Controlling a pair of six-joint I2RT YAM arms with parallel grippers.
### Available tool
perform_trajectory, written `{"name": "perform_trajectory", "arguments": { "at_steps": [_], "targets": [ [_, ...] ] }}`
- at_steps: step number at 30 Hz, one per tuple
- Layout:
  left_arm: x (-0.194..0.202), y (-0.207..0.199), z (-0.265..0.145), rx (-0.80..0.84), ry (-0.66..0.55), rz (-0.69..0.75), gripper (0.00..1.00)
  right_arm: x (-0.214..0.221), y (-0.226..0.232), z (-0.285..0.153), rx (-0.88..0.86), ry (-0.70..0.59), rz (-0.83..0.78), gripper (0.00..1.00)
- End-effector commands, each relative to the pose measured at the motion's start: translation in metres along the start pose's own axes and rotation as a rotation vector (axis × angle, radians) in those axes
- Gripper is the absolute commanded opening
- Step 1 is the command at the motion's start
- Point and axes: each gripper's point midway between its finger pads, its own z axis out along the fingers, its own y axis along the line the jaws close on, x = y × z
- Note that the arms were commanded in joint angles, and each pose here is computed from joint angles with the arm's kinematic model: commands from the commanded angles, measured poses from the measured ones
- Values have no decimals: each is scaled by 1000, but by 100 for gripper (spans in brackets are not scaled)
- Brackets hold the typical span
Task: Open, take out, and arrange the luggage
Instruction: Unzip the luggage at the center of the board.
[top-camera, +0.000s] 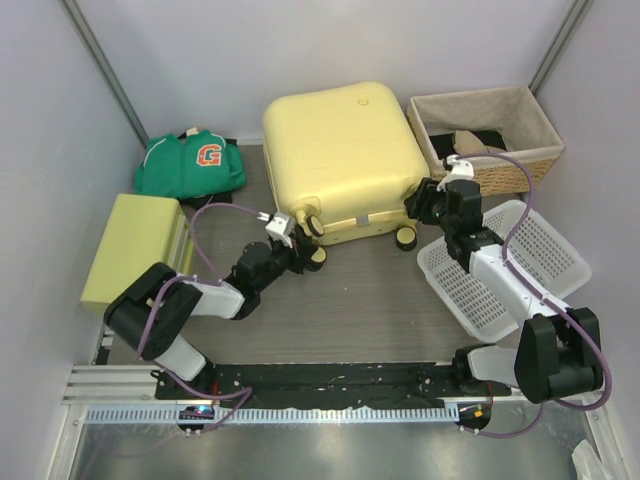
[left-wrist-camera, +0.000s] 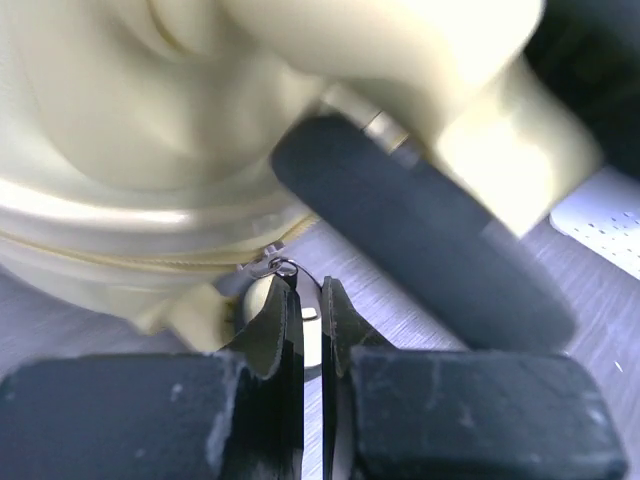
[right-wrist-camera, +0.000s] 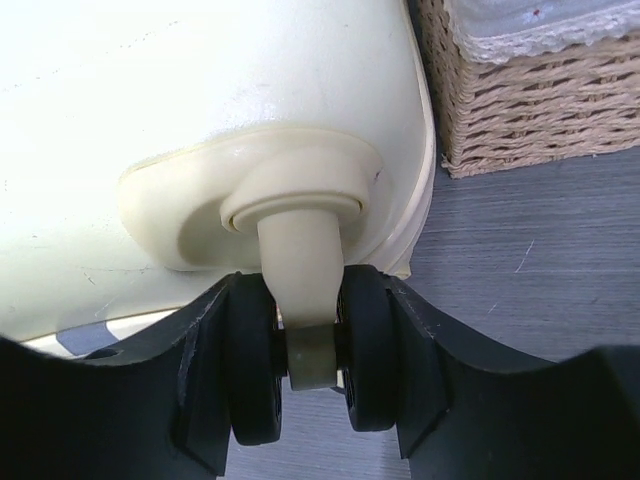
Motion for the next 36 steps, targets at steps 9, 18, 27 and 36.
{"name": "perform_trajectory", "arguments": {
  "at_steps": [9, 18, 27, 36],
  "targets": [
    [5, -78, 16, 178, -107, -46, 0, 60, 51, -5, -60, 69, 196, 1],
    [1, -75, 9, 138, -112, -43, 0, 50, 50, -12, -49, 24, 226, 1],
    [5, -109, 27, 193, -110, -41, 0, 62, 80, -7, -100, 44, 231, 1],
    [18, -118, 43, 205, -79, -48, 0, 70, 92, -11, -119, 46, 243, 1]
  ]
}}
